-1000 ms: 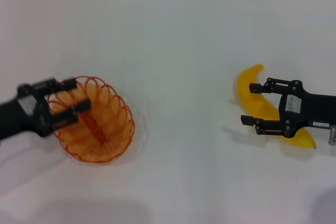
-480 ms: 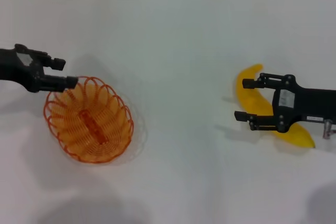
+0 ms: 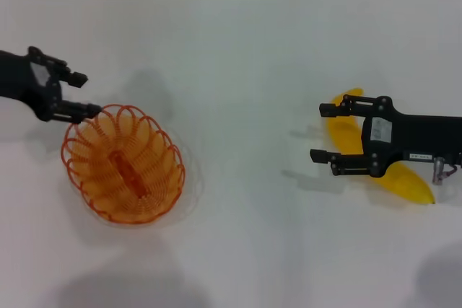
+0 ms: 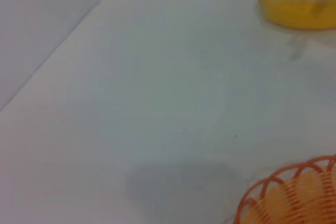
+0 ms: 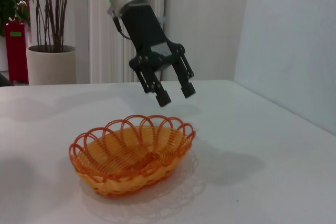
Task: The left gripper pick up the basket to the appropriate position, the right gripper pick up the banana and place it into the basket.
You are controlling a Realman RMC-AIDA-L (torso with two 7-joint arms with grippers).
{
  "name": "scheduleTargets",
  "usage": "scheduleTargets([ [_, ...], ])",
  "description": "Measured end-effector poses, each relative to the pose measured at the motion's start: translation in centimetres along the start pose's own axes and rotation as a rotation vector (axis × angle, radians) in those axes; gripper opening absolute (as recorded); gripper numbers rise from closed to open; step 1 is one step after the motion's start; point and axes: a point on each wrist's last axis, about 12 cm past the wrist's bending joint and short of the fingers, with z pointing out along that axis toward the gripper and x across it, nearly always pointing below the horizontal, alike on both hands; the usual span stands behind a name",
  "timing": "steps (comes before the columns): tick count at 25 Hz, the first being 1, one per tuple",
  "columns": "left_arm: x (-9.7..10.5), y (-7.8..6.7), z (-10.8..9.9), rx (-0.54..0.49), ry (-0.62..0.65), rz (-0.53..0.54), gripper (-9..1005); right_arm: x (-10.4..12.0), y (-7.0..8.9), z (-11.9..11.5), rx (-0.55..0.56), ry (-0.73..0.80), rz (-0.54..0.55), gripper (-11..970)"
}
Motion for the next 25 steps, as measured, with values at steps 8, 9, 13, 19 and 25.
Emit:
scheduleTargets([
  [8,-1.4,-0.1,3.8,0.041,0.071,0.056,615,-0.2,-0.1,0.1,-0.001,-0.002,-0.002,785],
  [9,-1.5,-0.2,4.1,0.044,0.081,0.060,615,-0.2,-0.2,0.1,-0.001,-0.002,-0.002,785],
  [13,-1.8,-0.3,4.5,0.047,0.096,0.064,615,-0.2,-0.2,0.1,-0.002,-0.002,-0.002,784],
  [19,-1.8,-0.3,4.5,0.046,0.097,0.060,616,-0.2,-0.2,0.1,-0.001,-0.003,-0.002,784],
  [25,-1.9,-0.3,4.6,0.046,0.105,0.045,453,-0.2,-0.2,0.1,-0.001,-0.004,-0.001,784],
])
